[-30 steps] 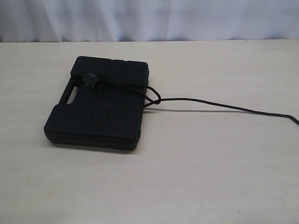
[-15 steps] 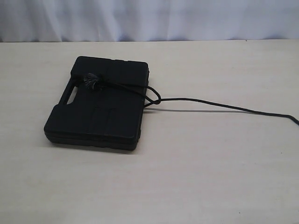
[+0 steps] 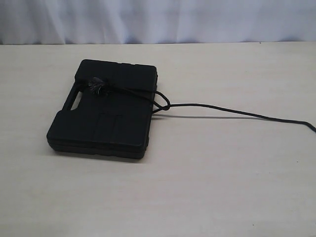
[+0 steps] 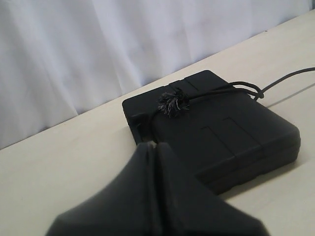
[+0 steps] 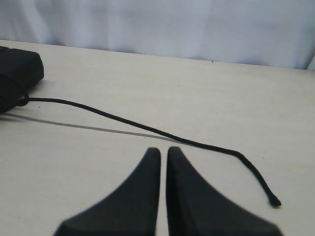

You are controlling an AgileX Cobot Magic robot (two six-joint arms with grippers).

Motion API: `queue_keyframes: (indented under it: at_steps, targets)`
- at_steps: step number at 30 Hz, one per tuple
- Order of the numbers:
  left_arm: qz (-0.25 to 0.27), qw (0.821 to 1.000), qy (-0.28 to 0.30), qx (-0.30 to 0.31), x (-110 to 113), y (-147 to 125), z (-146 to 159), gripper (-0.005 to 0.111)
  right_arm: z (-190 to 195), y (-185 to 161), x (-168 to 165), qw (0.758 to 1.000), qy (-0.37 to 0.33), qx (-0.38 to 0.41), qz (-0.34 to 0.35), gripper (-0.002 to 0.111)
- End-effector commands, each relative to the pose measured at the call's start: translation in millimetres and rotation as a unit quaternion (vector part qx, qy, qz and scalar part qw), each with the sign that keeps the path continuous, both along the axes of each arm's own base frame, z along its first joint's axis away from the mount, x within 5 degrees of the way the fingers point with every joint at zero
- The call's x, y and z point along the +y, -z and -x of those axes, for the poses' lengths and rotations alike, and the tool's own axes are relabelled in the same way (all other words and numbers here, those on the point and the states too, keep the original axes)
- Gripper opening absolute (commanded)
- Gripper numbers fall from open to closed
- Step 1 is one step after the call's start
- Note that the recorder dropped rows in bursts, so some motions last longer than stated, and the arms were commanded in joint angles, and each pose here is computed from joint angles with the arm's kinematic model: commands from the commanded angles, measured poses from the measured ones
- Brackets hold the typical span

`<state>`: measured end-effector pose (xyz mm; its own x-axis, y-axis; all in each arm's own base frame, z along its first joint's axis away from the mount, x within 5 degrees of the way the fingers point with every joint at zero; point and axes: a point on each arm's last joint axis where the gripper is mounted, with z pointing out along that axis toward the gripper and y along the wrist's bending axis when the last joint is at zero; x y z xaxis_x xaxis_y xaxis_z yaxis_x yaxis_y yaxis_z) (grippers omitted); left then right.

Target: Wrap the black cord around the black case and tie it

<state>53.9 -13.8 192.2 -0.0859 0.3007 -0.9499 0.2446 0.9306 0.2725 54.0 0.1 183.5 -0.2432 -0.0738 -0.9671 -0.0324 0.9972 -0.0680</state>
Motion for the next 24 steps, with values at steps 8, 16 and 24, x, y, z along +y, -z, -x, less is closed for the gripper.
queue_keyframes:
  at_steps: [8, 16, 24]
  targets:
    - [-0.001, 1.000, -0.001, -0.002, 0, 1, 0, 0.000, 0, 0, 0, 1.000, 0.000, 0.000, 0.001, 0.004]
    - [0.085, 0.996, -0.019, 0.004, 1, -2, 0, 0.000, 0, 0, 0, 1.000, 0.000, 0.000, 0.001, 0.004]
    - [0.148, 0.983, -0.111, -0.001, 11, -3, -2, 0.000, 0, 0, 0, 1.000, 0.000, 0.000, 0.001, 0.004]
